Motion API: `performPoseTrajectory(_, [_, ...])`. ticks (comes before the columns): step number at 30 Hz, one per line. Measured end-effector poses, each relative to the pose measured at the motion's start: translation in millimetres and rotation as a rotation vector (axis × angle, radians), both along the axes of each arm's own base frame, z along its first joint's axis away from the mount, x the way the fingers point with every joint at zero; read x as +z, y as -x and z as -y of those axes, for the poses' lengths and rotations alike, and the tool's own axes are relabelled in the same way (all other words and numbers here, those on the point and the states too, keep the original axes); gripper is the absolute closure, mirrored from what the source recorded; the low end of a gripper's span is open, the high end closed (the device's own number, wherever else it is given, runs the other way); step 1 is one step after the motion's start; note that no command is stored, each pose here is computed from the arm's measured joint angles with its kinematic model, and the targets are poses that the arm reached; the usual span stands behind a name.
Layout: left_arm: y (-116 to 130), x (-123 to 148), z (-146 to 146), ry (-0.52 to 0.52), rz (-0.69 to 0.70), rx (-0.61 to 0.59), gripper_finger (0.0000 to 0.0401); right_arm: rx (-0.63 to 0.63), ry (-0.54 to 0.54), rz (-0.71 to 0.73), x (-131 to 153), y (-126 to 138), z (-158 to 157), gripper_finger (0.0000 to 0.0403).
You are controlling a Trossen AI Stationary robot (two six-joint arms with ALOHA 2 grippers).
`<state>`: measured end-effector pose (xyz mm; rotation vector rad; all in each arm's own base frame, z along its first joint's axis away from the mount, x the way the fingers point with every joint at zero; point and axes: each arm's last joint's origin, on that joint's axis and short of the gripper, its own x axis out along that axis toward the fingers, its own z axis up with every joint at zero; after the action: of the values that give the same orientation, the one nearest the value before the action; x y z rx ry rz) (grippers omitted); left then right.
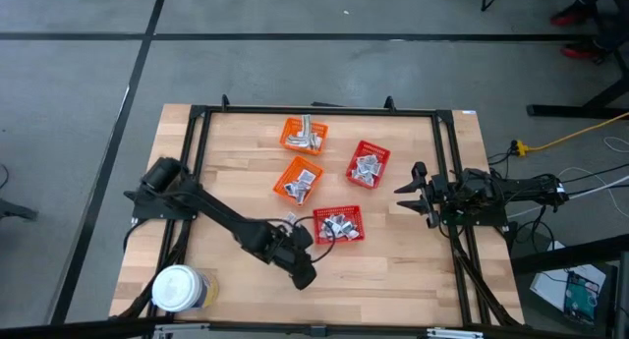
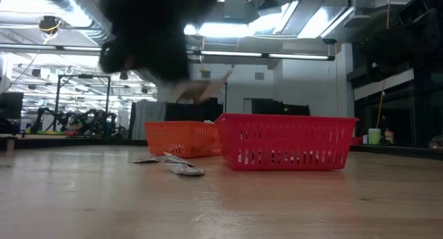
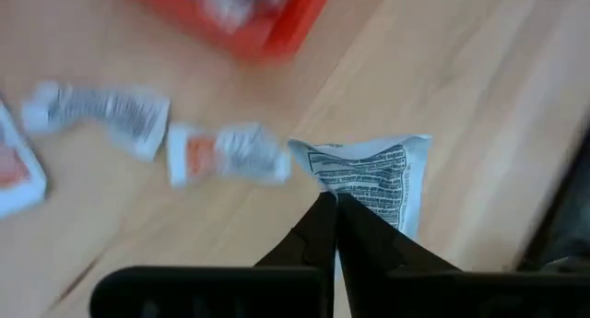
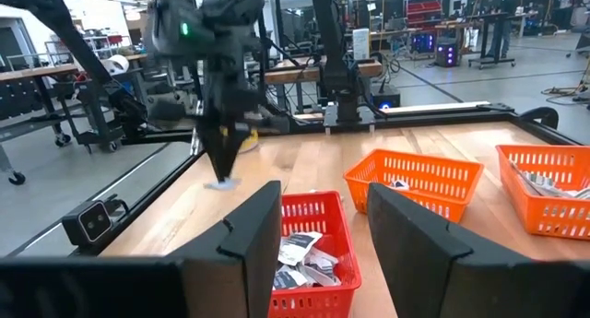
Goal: Pick & Place First Aid Supplies
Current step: Put the gray towelette pack into the bottom red bin
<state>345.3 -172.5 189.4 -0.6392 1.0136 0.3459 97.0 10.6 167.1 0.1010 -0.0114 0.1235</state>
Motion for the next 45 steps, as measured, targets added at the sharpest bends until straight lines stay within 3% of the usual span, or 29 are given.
performPoseTrajectory(18, [-25.3, 84.3, -59.0, 0.003, 0.585, 0.443, 0.0399, 0.0, 0.0, 0.0, 0.0, 0.0, 0.0, 0.024])
performPoseTrajectory(24, [-27.8, 98.9, -86.8, -0.001, 0.753, 0.774, 0.0399, 0.0, 0.0, 0.0, -0.1, 0.0, 0.0, 0.024])
performPoseTrajectory(31, [-31.6, 102.2, -120.0, 0.04, 0.801, 0.948, 0.0399, 0.0, 0.0, -0.001, -0.1, 0.0, 0.0, 0.024])
performPoseTrajectory(45, [-37.1, 98.4, -168.4, 0.155, 0.736, 0.993, 0.0398, 0.0, 0.0, 0.0, -0.1, 0.0, 0.0, 0.024])
